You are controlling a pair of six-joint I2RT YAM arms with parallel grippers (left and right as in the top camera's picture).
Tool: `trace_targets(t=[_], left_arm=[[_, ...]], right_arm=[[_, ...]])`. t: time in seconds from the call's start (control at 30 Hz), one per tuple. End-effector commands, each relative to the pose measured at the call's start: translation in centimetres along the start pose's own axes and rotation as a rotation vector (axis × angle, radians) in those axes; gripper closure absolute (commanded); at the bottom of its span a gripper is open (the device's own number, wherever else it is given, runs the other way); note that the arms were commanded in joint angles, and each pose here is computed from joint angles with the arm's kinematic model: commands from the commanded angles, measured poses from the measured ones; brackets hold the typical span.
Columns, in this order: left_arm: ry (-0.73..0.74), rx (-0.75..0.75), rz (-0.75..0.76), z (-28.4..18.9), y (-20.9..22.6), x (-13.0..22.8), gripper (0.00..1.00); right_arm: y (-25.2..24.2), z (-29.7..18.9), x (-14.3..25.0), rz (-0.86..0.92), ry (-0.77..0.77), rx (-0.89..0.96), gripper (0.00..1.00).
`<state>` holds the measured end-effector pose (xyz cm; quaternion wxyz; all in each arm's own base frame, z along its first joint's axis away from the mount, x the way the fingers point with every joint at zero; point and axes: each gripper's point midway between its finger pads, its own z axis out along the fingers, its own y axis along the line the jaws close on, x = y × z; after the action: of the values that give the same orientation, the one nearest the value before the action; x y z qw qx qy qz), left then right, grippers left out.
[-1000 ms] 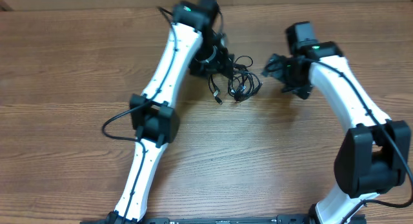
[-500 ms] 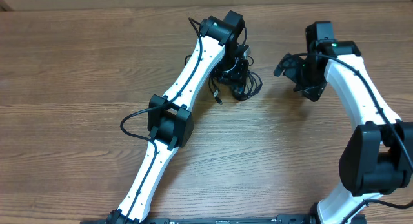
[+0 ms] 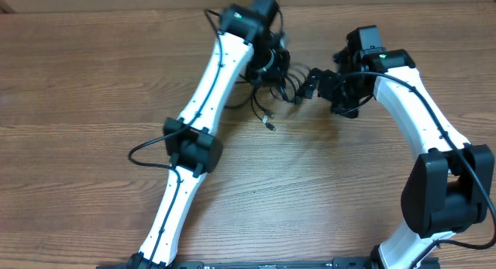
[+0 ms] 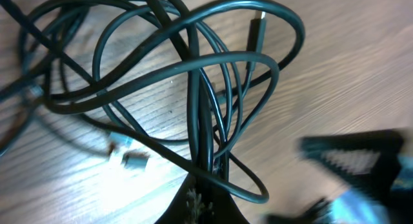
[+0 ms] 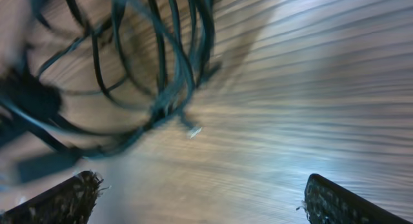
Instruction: Untangle cables
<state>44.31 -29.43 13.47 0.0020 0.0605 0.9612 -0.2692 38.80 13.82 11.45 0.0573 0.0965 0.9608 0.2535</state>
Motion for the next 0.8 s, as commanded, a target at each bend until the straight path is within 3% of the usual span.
trace_targets(t=[0.0, 0.13, 0.23, 0.33, 0.53, 0.63, 0.77], left_arm=[[-0.048, 0.076, -0.14, -4.6, -1.5, 0.1, 0.96], [-0.049, 0.04, -0.182, -4.7, -0.4, 0.1, 0.96], [-0.083, -0.054, -0.293, -4.7, 1.4, -0.2, 0.96], [-0.095, -0.09, -0.297, -4.5, 1.8, -0.2, 0.96], [-0.091, -0.111, -0.316, -4.2, 1.7, 0.2, 0.96], [-0.063, -0.063, -0.356, -3.9, 0.5, 0.6, 0.96], [-0.02, 0.015, -0.362, -4.0, -0.7, 1.0, 0.96]], right_arm=[[3.1, 0.3, 1.1, -0.089, 0.049, -0.141, 0.01], [5.6, 0.2, 1.4, -0.127, 0.064, -0.256, 0.06], [7.7, -0.5, 1.6, -0.162, 0.079, -0.378, 0.18], [9.5, -1.3, 1.5, -0.234, 0.071, -0.482, 0.42], [11.1, -0.9, 1.4, -0.402, 0.011, -0.499, 0.46], [10.6, 0.8, -0.2, -0.46, -0.092, -0.336, 0.46], [10.9, 1.3, -1.1, -0.492, -0.151, -0.283, 0.48]])
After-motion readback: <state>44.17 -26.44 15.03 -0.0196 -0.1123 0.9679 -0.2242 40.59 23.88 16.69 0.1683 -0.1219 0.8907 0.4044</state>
